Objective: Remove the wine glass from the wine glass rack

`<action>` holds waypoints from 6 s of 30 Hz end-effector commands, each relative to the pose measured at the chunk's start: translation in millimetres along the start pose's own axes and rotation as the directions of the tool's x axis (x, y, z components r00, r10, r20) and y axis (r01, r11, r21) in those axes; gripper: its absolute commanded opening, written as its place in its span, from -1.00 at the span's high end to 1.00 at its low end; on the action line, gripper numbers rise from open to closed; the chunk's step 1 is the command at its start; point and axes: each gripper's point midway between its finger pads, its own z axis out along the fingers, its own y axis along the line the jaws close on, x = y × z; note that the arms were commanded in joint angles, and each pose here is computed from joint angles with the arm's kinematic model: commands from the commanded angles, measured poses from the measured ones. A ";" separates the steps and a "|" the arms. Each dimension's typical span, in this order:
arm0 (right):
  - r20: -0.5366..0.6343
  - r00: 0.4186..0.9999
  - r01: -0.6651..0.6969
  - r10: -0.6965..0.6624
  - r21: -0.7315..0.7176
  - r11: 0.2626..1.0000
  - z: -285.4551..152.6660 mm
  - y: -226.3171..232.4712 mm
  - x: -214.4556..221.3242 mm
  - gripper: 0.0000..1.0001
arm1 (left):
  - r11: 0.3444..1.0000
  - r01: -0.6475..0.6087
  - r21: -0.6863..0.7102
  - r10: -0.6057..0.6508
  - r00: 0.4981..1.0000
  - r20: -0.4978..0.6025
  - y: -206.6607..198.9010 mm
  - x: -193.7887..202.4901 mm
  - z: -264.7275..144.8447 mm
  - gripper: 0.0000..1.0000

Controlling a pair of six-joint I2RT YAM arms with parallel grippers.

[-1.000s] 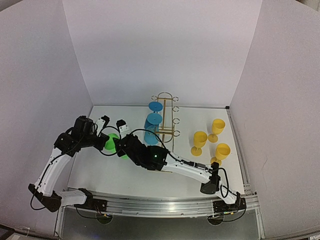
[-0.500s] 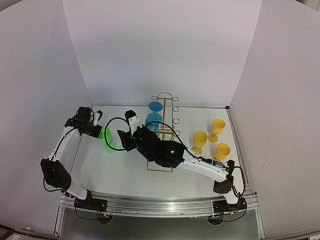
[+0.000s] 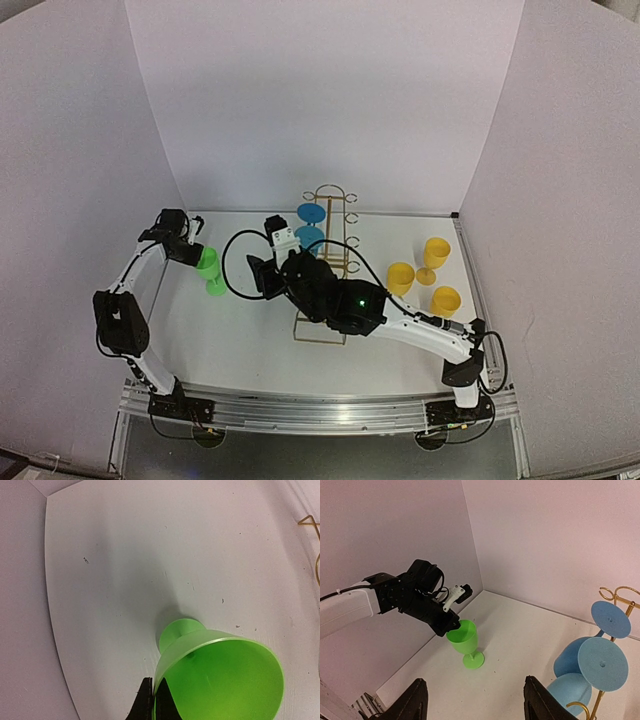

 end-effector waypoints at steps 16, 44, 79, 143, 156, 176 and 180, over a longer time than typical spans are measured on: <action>0.063 0.998 0.001 -0.004 0.037 0.999 -20.6 -15.5 -29.5 -0.23 | 0.998 -0.057 -0.024 0.060 0.988 0.145 12.0 -49.6 -51.2 -0.29; 0.040 0.962 -0.264 0.271 0.406 0.875 -78.2 -213.8 -2.5 -0.27 | 0.458 0.081 0.885 -0.283 0.957 0.059 -289.3 -151.2 -233.3 -0.67; 0.033 0.963 -0.256 0.268 0.427 0.867 -87.5 -221.4 4.4 -0.21 | 0.438 0.292 0.850 -0.271 0.945 -0.184 -321.3 -123.9 -172.3 0.56; 0.022 0.967 -0.241 0.253 0.400 0.885 -82.0 -213.7 -3.3 -0.18 | 0.395 0.495 0.774 -0.299 0.866 -0.401 -291.0 -75.1 -149.8 0.55; 0.014 0.969 -0.233 0.247 0.392 0.890 -77.9 -210.5 -4.2 -0.17 | 0.389 0.470 0.792 -0.294 0.878 -0.377 -292.6 -82.3 -153.9 0.19; 0.004 0.975 -0.208 0.223 0.379 0.902 -71.3 -205.1 -8.6 -0.18 | 0.472 0.449 0.759 -0.282 0.892 -0.353 -294.5 -79.6 -137.5 -0.10; 0.003 0.975 -0.205 0.220 0.376 0.904 -71.0 -204.7 -9.6 -0.18 | 0.489 0.450 0.748 -0.273 0.893 -0.358 -293.7 -75.0 -132.6 -0.18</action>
